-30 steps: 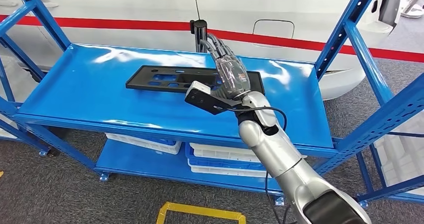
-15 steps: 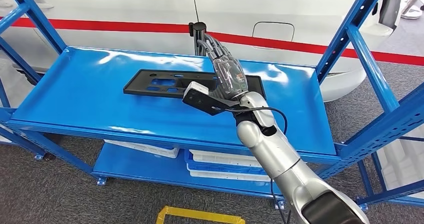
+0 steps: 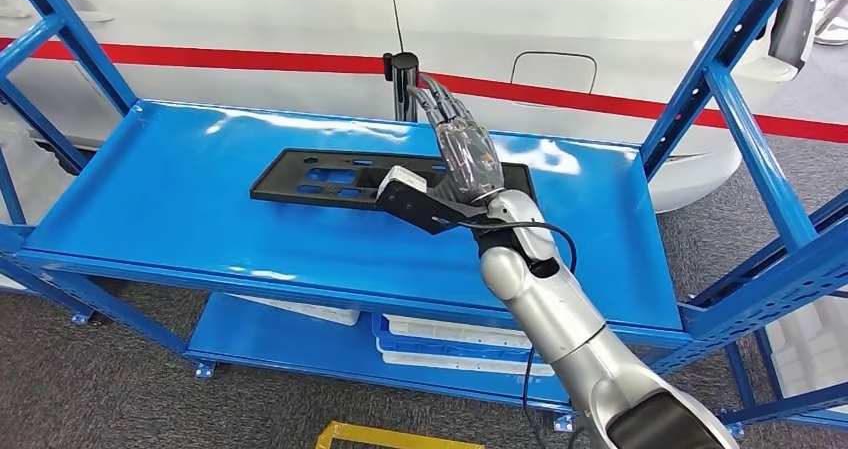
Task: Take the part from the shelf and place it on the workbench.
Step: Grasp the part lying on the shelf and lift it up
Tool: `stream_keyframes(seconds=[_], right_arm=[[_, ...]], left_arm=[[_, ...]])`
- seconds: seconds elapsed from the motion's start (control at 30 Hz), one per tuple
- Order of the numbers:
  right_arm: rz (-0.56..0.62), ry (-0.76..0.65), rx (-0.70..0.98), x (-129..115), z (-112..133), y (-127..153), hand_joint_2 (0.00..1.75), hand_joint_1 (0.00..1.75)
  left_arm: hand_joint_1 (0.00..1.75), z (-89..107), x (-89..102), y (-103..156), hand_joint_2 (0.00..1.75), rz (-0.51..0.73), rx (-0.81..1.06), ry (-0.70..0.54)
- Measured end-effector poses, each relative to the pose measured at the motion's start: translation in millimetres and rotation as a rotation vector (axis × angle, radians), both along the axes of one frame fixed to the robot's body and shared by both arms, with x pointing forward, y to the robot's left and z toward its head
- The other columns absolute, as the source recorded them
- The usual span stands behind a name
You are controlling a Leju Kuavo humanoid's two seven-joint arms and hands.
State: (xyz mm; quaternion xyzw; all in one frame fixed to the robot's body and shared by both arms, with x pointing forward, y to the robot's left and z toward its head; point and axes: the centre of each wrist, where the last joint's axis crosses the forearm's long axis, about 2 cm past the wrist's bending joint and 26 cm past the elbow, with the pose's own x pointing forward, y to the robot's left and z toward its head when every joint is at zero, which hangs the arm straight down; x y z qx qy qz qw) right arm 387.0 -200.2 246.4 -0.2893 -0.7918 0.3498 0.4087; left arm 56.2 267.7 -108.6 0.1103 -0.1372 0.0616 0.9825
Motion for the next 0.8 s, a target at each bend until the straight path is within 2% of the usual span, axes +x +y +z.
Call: stream_keyframes(seconds=[0.4, 0.8], right_arm=[[0.015, 0.037, -0.039, -6, -14, 6, 1.75, 0.0], [0.058, 0.137, -0.164, -12, -50, 32, 1.75, 0.0]], left_arm=[[0.0, 0.1, 0.2, 6, 0.0, -0.013, 0.054, 0.052], [0.0, 0.1, 0.8, 5, 0.0, -0.025, 0.041, 0.064]])
